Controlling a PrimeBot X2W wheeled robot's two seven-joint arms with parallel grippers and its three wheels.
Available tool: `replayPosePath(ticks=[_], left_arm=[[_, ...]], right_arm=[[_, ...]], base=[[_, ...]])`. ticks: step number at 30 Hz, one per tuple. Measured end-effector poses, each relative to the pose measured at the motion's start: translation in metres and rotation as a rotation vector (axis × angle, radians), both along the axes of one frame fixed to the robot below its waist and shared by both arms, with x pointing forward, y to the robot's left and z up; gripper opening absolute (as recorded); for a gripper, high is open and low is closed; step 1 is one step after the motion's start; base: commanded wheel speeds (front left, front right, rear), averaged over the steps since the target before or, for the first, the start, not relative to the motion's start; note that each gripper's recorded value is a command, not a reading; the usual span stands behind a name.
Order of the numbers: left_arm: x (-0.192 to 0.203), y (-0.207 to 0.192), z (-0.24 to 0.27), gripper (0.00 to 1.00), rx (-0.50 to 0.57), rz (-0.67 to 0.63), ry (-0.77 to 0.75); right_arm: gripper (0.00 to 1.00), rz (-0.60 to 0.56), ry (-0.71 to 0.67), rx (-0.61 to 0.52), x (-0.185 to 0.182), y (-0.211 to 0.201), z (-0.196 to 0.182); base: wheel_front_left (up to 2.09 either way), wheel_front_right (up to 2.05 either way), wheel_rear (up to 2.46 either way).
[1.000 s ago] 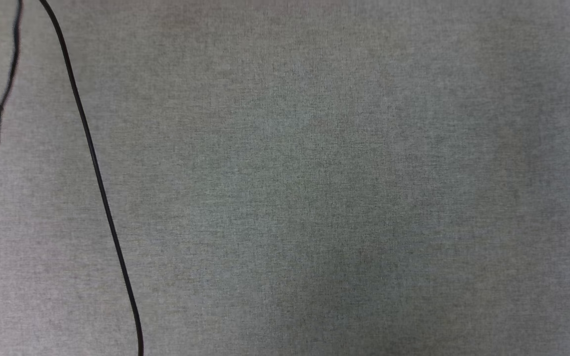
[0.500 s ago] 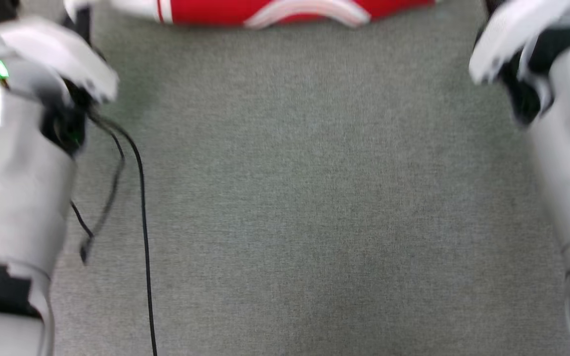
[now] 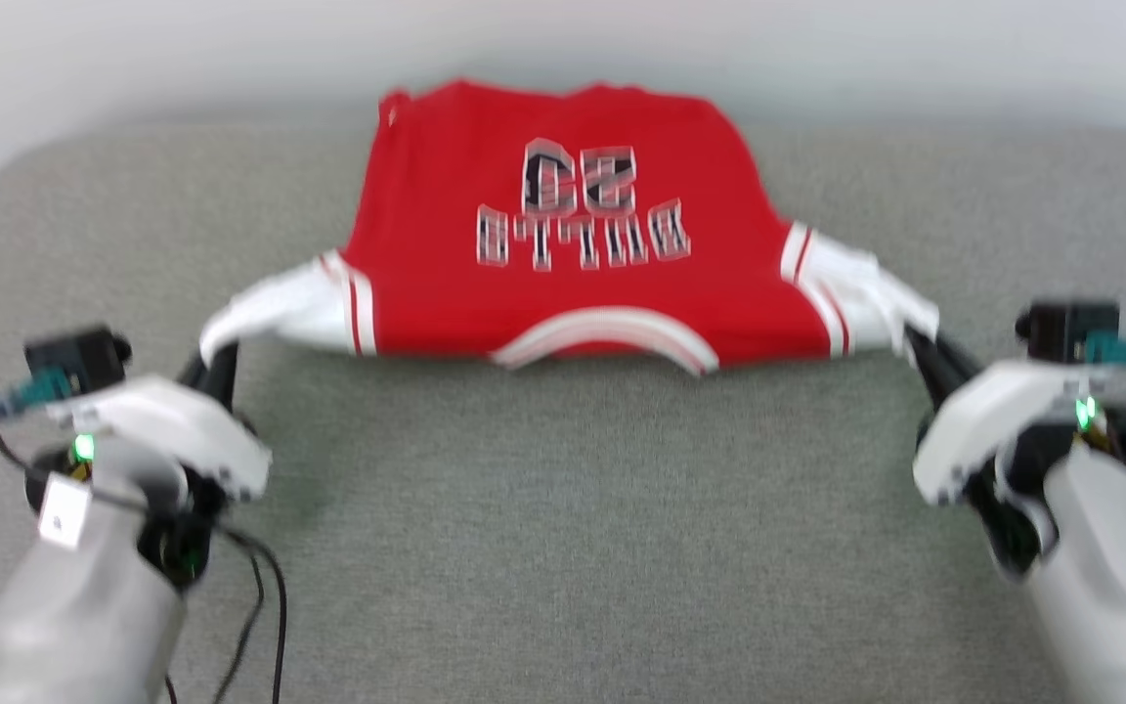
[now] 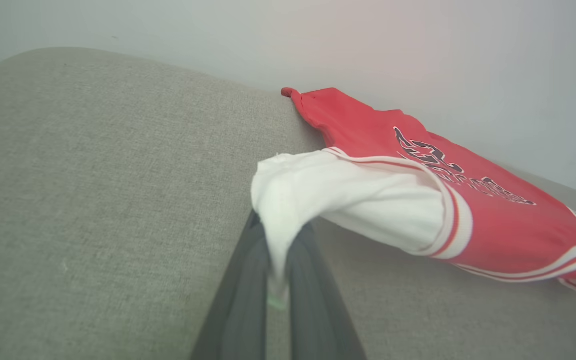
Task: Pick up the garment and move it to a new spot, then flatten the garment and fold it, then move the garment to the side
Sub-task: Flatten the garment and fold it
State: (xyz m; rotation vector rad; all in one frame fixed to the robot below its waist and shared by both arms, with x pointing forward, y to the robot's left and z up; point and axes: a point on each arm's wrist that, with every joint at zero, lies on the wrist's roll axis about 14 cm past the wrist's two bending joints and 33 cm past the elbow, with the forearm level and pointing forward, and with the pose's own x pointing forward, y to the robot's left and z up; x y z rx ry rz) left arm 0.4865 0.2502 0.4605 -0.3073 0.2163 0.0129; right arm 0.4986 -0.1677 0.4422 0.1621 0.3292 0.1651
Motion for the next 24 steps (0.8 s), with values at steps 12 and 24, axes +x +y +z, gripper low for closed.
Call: replayPosePath(ticks=[12,24], left_arm=[[-0.114,-0.008,-0.026,0.0,-0.022,0.026,0.109],[-0.194,-0.021,-0.035,0.0,-0.042,0.062,0.211]], right_arm=[[0.0,-0.059,0.111,0.044,-0.13,-0.027,-0.023],[0.0,-0.132,0.37,0.028,-0.243,-0.031,-0.056]], base=[[0.0,0.0,0.0],[0.0,0.0,0.0]])
